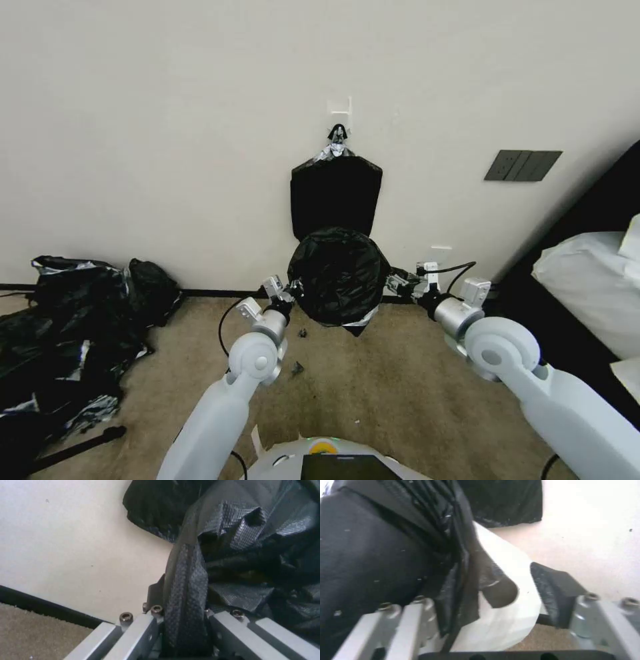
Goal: Place a trash bag onto the trash bin.
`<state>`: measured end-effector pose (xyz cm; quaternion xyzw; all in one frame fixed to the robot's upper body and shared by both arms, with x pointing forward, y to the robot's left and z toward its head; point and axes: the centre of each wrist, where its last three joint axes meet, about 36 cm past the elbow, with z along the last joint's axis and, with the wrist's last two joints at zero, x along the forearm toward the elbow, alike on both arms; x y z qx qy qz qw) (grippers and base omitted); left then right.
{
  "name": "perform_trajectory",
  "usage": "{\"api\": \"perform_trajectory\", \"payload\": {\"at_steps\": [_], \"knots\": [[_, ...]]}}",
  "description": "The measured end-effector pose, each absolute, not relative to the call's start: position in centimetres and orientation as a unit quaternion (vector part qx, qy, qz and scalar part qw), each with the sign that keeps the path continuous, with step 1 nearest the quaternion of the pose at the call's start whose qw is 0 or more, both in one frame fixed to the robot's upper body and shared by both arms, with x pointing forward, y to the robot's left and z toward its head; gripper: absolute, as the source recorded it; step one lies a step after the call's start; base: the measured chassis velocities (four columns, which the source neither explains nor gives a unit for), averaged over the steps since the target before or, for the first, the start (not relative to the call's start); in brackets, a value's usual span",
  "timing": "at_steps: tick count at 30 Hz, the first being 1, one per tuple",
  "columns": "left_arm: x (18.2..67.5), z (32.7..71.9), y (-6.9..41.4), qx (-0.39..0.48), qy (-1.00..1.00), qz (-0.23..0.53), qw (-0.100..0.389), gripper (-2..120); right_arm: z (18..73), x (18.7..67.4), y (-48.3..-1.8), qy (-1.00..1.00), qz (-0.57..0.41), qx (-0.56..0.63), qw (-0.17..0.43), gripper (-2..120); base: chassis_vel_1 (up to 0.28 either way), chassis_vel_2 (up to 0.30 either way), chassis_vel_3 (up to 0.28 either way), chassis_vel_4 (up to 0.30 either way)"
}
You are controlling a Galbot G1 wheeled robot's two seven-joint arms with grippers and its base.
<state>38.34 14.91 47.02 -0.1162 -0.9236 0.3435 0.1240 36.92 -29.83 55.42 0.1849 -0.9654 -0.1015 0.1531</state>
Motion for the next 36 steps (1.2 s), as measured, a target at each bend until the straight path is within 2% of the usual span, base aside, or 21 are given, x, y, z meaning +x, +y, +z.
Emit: {"api": "perform_trajectory", "payload": {"at_steps": [2, 5, 7, 9, 14, 21, 26, 28, 31, 32, 35, 36], "knots": [[38.3, 47.0, 14.9, -0.116, -0.924, 0.343, 0.124, 0, 55.4, 36.9, -29.9, -0.965, -0.102, 0.185, 0.153, 62, 0.0, 0.0, 0.0, 0.0], [38.6, 46.6, 15.1, -0.112, -0.926, 0.338, 0.127, 0, 56.2, 36.4, -30.5, -0.965, -0.117, 0.186, 0.143, 82, 0.0, 0.0, 0.0, 0.0], [38.7, 46.5, 15.1, -0.11, -0.927, 0.336, 0.128, 0, 56.4, 36.3, -30.6, -0.966, -0.119, 0.185, 0.138, 85, 0.0, 0.0, 0.0, 0.0], [38.8, 46.1, 15.1, -0.106, -0.93, 0.329, 0.128, 0, 57.1, 35.9, -30.9, -0.967, -0.121, 0.183, 0.126, 95, 0.0, 0.0, 0.0, 0.0], [39.1, 45.6, 14.6, -0.099, -0.941, 0.3, 0.117, 0, 58.9, 35.4, -31.1, -0.972, -0.114, 0.18, 0.096, 100, 0.0, 0.0, 0.0, 0.0], [38.8, 45.3, 13.3, -0.079, -0.965, 0.233, 0.089, 0, 61.8, 33.5, -28.3, -0.971, -0.091, 0.211, 0.061, 100, 0.0, 0.0, 0.0, 0.0], [37.9, 45.6, 11.9, -0.06, -0.98, 0.18, 0.064, 0, 62.6, 31.5, -25.0, -0.964, -0.061, 0.243, 0.085, 98, 0.0, 0.0, 0.0, 0.0], [37.7, 45.6, 11.6, -0.058, -0.982, 0.17, 0.06, 0, 62.2, 31.4, -24.4, -0.964, -0.059, 0.243, 0.096, 93, 0.0, 0.0, 0.0, 0.0], [37.1, 45.4, 10.7, -0.057, -0.985, 0.153, 0.058, 0, 60.5, 31.3, -21.7, -0.956, -0.062, 0.254, 0.131, 80, 0.0, 0.0, 0.0, 0.0], [37.1, 45.4, 10.7, -0.057, -0.985, 0.153, 0.058, 0, 60.5, 31.3, -21.7, -0.956, -0.062, 0.254, 0.131, 80, 0.0, 0.0, 0.0, 0.0], [36.7, 45.0, 10.0, -0.059, -0.989, 0.131, 0.04, 0, 59.0, 32.4, -18.9, -0.954, -0.088, 0.235, 0.163, 65, 0.0, 0.0, 0.0, 0.0], [36.7, 45.0, 10.0, -0.059, -0.989, 0.131, 0.04, 0, 59.0, 32.4, -18.9, -0.954, -0.088, 0.235, 0.163, 65, 0.0, 0.0, 0.0, 0.0]]}}
